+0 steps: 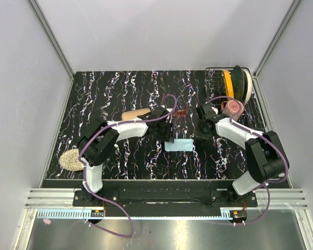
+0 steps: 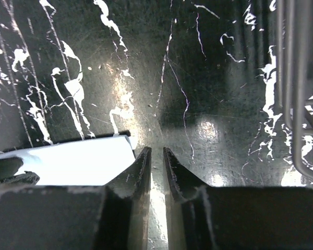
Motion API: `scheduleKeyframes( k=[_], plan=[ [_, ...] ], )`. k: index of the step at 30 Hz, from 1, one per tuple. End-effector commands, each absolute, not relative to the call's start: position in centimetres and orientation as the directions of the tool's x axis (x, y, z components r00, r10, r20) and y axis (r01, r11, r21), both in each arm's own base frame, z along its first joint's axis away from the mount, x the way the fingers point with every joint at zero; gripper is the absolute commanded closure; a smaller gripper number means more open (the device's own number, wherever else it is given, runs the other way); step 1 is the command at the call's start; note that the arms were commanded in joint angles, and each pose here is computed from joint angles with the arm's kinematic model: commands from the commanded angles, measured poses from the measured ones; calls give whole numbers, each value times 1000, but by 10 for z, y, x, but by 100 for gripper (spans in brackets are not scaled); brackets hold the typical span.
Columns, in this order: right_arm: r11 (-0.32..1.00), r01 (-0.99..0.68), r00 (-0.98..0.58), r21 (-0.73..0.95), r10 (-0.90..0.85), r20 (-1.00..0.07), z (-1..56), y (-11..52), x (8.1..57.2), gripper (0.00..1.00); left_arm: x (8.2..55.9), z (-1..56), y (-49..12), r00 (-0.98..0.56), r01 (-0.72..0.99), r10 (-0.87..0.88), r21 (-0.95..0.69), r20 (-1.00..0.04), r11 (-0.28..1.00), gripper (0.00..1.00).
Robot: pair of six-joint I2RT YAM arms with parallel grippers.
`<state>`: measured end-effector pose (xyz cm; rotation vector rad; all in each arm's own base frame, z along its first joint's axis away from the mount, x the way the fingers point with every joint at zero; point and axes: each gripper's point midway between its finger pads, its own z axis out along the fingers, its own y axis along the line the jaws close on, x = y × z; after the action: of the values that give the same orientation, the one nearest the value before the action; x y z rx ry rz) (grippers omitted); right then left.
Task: Organize the sunglasses
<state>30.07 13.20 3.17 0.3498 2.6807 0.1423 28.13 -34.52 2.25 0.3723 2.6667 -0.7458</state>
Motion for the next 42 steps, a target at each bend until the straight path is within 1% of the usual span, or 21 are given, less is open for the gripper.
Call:
scheduleKeyframes(
  k=[1, 2, 3, 5, 8, 11, 15, 18, 23, 27, 28, 32, 38, 42],
  plan=[
    [965, 192, -851, 178, 254, -460, 59, 130, 309, 78, 298, 48, -338, -880, 342, 137, -408, -454, 847, 61],
    [964, 184, -857, 193, 253, -450, 60, 133, 307, 75, 298, 53, -339, -878, 343, 132, -414, -459, 843, 55],
    [964, 176, -862, 198, 248, -443, 59, 135, 306, 74, 300, 57, -339, -876, 343, 127, -414, -466, 843, 53],
    [964, 163, -878, 210, 239, -416, 54, 139, 300, 71, 301, 68, -340, -874, 334, 109, -422, -474, 843, 48],
    [963, 146, -897, 225, 225, -380, 46, 143, 291, 68, 298, 69, -335, -889, 291, 78, -425, -452, 857, 43],
    [963, 129, -907, 236, 211, -365, 41, 145, 286, 64, 291, 60, -325, -912, 230, 52, -402, -407, 886, 42],
    [957, 73, -913, 281, 178, -368, 43, 156, 282, 56, 287, 55, -315, -922, 173, 11, -386, -387, 906, 41],
    [955, 32, -922, 294, 142, -361, 41, 166, 279, 56, 285, 50, -311, -926, 146, -8, -377, -378, 915, 41],
    [964, 2, -931, 266, 99, -352, 33, 179, 279, 61, 283, 41, -307, -933, 113, -28, -364, -360, 924, 41],
    [977, 18, -940, 213, 89, -329, 25, 181, 278, 64, 281, 39, -303, -934, 101, -33, -353, -355, 930, 44],
    [982, 27, -934, 186, 91, -345, 26, 178, 282, 65, 281, 38, -303, -934, 100, -33, -351, -355, 931, 44],
    [991, 50, -934, 128, 92, -346, 22, 171, 284, 67, 281, 35, -302, -936, 100, -29, -342, -352, 934, 45],
    [993, 58, -927, 103, 92, -364, 22, 168, 289, 68, 282, 34, -301, -936, 100, -27, -339, -352, 936, 46],
    [993, 40, -932, 112, 77, -355, 20, 172, 289, 69, 282, 33, -303, -937, 104, -23, -341, -350, 934, 47]
  ],
)
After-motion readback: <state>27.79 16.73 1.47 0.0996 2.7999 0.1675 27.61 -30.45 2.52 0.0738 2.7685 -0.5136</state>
